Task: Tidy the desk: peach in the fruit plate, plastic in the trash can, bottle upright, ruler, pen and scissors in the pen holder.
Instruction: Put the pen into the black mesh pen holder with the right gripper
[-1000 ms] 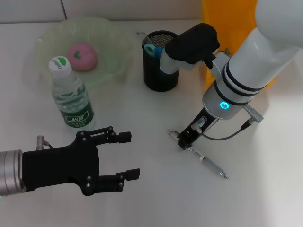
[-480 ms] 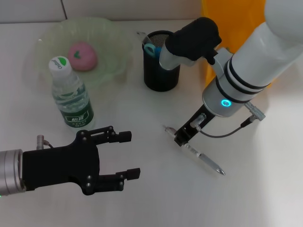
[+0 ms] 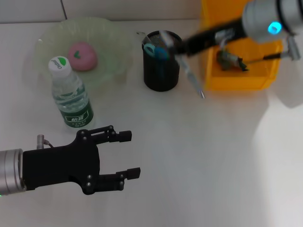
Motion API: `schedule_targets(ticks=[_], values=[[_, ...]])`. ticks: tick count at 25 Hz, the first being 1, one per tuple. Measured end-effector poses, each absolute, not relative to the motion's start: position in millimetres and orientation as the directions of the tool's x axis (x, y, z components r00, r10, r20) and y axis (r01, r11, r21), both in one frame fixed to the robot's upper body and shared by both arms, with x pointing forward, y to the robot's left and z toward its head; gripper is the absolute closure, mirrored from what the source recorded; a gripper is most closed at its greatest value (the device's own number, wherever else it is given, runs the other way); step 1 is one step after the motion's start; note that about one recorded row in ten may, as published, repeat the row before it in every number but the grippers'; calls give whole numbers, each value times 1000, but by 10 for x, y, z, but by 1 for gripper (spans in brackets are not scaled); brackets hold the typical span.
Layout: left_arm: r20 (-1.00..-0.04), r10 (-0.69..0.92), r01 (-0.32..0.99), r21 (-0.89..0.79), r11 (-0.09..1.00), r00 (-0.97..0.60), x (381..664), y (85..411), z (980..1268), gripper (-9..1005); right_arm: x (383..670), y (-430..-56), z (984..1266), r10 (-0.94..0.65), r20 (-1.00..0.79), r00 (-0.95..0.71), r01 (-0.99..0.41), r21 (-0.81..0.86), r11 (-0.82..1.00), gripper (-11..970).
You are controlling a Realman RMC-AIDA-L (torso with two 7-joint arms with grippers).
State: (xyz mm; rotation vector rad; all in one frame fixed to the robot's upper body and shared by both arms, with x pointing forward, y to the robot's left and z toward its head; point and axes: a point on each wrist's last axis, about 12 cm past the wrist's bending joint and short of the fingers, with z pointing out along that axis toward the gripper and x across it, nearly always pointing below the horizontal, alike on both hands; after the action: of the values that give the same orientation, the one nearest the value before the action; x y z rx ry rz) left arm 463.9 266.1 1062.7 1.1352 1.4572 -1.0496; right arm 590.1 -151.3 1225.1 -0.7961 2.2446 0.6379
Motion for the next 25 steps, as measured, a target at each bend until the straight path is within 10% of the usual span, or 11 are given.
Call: schedule_targets(ticks=[5, 16, 25], values=[[-986, 140, 979, -64, 194, -92, 4640, 2661, 10624, 231, 5981, -1823, 12449, -133, -907, -400, -725, 224, 652, 794], [-985, 143, 979, -67, 192, -96, 4666, 2641, 10623, 231, 6199, -1981, 11654, 139, -990, -4, -770, 92, 632, 795], [-985, 144, 979, -64, 195, -93, 4663, 2647, 10619, 231, 6204, -1871, 11262, 95, -995, -10, -762, 69, 644, 795]])
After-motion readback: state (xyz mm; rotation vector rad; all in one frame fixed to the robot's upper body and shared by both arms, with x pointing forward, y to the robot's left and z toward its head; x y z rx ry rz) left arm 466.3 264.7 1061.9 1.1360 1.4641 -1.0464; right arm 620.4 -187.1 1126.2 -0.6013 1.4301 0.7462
